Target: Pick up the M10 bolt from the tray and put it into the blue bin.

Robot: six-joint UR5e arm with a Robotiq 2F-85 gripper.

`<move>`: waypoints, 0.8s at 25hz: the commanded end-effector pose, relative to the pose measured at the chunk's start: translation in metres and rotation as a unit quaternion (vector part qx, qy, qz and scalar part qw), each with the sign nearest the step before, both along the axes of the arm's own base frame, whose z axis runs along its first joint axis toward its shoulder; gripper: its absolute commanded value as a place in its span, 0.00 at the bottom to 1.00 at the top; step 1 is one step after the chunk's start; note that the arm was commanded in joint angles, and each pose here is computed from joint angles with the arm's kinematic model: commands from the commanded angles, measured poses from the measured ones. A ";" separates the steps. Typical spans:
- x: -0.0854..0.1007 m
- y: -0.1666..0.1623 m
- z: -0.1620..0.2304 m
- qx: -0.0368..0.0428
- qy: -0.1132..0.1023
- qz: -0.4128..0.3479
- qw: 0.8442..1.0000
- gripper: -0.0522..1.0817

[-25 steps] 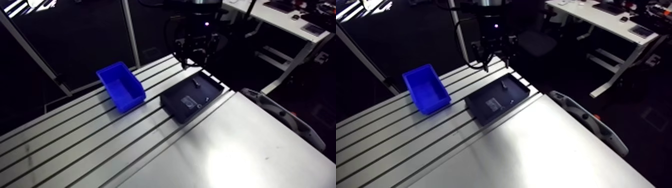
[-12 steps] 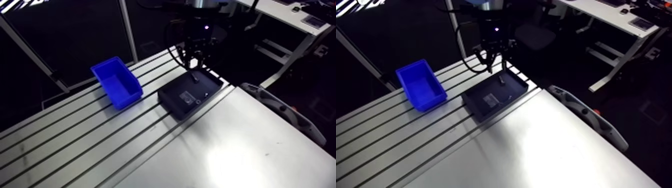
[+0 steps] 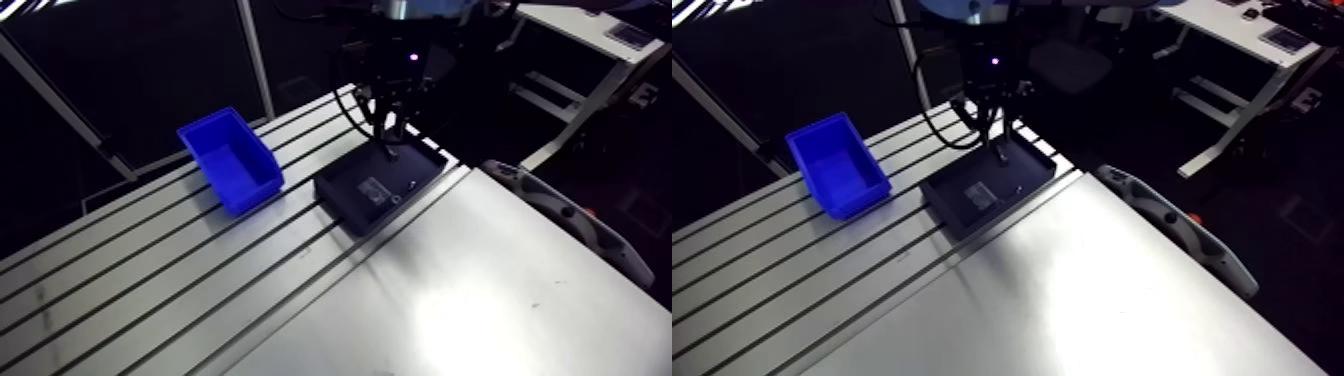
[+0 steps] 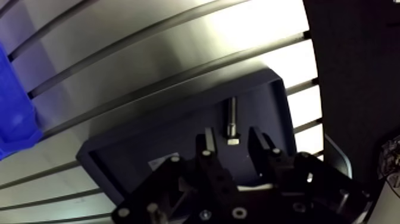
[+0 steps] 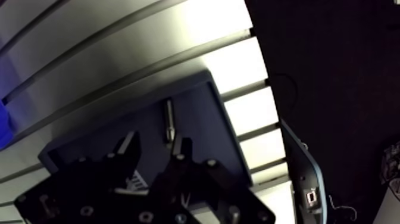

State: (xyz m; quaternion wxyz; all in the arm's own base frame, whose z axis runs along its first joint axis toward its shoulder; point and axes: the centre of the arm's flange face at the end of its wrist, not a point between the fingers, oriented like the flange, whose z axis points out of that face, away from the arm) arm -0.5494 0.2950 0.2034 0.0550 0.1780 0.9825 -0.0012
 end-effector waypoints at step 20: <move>0.006 -0.002 -0.019 0.009 -0.006 0.003 1.000 0.55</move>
